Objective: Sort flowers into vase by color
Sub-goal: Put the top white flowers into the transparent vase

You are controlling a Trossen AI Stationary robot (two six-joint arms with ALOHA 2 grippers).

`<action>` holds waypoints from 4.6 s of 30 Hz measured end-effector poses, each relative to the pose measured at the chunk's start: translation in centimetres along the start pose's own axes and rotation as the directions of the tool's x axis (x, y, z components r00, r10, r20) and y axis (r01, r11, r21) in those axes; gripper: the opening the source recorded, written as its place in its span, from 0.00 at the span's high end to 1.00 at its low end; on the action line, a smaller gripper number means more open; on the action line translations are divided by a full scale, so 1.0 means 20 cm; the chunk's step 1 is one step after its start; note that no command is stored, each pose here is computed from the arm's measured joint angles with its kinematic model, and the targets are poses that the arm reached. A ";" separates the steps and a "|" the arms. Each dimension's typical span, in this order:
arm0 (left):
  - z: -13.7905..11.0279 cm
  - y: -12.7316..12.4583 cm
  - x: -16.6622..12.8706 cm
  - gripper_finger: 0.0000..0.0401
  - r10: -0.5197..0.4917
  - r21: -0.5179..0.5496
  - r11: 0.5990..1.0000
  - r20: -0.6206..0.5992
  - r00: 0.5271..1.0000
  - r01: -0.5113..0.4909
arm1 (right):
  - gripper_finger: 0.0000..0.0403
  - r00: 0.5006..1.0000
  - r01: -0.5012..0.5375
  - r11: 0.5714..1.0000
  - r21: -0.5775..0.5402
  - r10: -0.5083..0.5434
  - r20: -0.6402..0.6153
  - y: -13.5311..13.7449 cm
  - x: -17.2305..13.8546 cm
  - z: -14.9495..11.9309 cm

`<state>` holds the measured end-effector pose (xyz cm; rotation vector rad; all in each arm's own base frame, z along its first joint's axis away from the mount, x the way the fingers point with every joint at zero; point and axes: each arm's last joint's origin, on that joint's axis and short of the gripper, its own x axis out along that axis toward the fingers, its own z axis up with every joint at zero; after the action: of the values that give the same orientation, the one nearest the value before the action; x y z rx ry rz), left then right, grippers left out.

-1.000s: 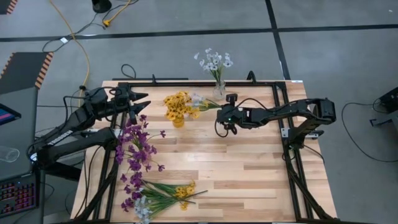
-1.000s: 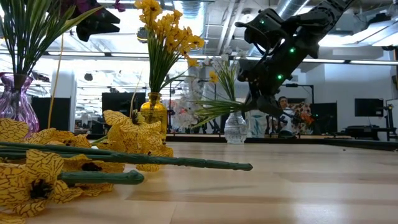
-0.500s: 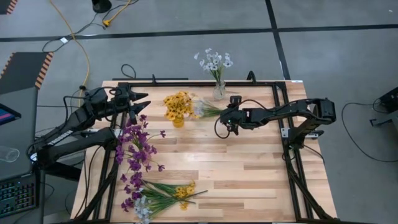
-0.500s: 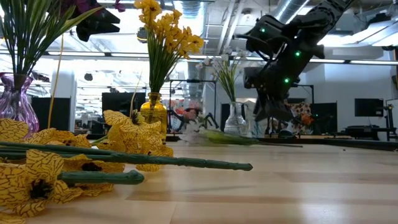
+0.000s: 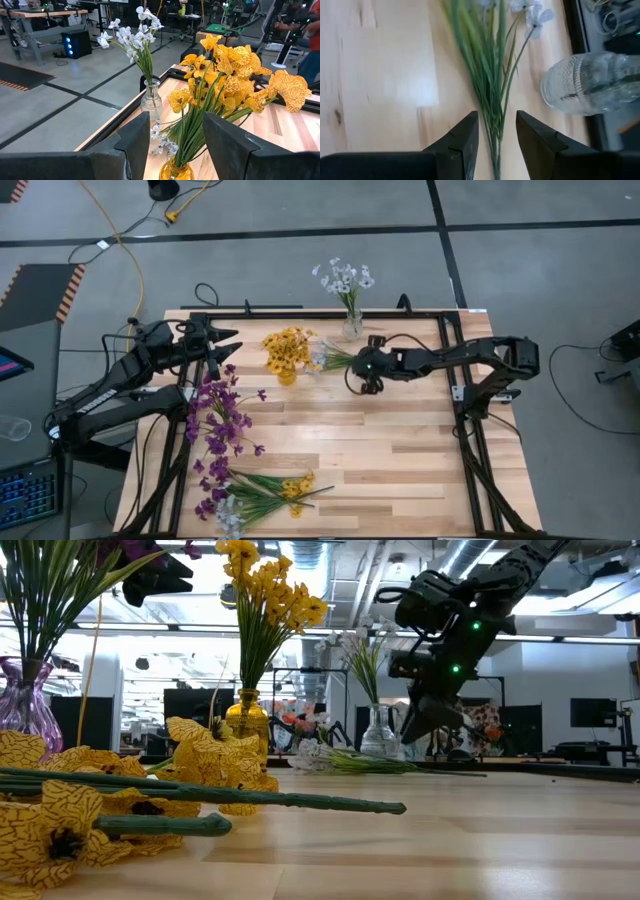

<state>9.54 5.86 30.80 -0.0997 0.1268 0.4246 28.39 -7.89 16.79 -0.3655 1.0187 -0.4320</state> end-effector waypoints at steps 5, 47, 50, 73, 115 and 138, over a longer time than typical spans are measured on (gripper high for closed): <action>0.00 0.00 0.00 0.58 0.000 0.000 1.000 0.000 1.000 0.000 | 0.61 0.996 -0.087 0.986 0.145 0.082 0.040 -0.08 0.04 -0.02; -0.02 0.00 0.00 0.58 -0.005 -0.005 1.000 -0.047 0.999 0.005 | 0.58 0.969 -0.205 0.953 0.224 0.230 -0.093 -0.10 0.37 0.03; -0.02 0.00 0.00 0.58 -0.005 -0.005 1.000 -0.050 0.999 0.005 | 0.69 0.965 -0.212 0.951 0.225 0.241 -0.108 -0.11 0.37 0.02; -0.03 0.00 0.00 0.58 -0.006 -0.012 1.000 -0.067 0.998 0.005 | 0.92 0.954 -0.241 0.955 0.172 0.265 -0.138 -0.11 0.04 0.06; -0.03 0.00 0.00 0.58 -0.005 0.000 1.000 -0.067 0.998 0.005 | 0.92 0.880 -0.228 0.864 0.448 -0.014 0.475 -0.24 -0.62 -0.27; -0.03 0.00 0.00 0.58 -0.005 0.000 1.000 -0.067 0.998 0.005 | 0.92 0.349 0.083 0.926 0.368 -0.373 0.860 -0.31 -0.62 -0.10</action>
<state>9.47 5.77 30.15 -0.1140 0.1926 0.4165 19.94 -7.06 28.01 -0.4304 -0.2503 -0.5115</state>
